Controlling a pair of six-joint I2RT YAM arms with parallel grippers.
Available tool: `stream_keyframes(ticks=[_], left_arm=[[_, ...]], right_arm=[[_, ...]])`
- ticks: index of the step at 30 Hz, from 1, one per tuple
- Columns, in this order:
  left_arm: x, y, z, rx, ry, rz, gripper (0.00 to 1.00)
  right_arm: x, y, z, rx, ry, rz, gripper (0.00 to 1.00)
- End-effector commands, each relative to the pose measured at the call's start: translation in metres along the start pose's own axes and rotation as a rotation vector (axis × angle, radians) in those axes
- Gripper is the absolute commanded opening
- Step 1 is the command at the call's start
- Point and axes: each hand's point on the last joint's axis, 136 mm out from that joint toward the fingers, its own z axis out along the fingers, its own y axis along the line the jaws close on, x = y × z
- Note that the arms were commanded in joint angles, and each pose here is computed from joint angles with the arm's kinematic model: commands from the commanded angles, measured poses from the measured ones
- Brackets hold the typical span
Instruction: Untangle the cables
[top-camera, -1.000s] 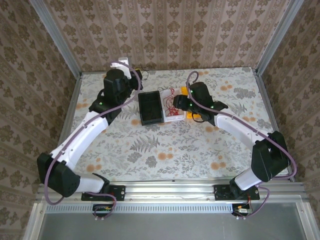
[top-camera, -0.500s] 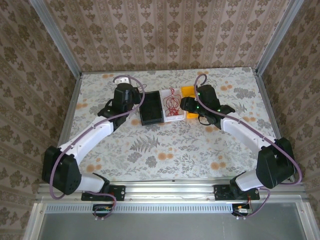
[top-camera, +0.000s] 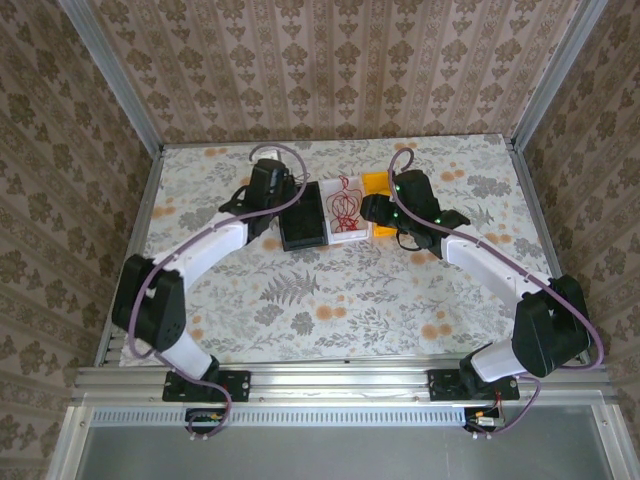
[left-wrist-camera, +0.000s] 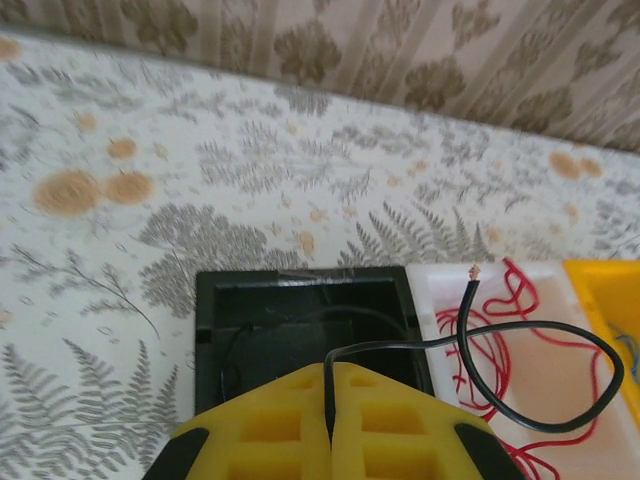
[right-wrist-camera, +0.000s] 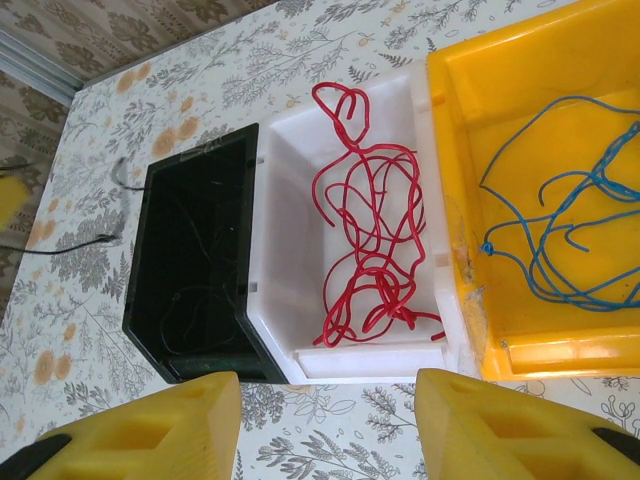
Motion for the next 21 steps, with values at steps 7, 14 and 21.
stream_keyframes(ticks=[7,14,21], left_arm=[[0.022,0.0,0.027,-0.067,0.149,-0.057,0.13],[-0.017,0.009,-0.008,-0.134,0.021,-0.045,1.0],[-0.024,0.084,-0.069,-0.399,-0.137,-0.022,1.0]], right_arm=[[-0.006,-0.01,-0.017,0.041,-0.022,-0.007,0.5],[-0.009,-0.027,-0.03,0.08,-0.054,0.017,0.5],[-0.024,-0.094,-0.059,0.288,-0.134,0.071,0.51]])
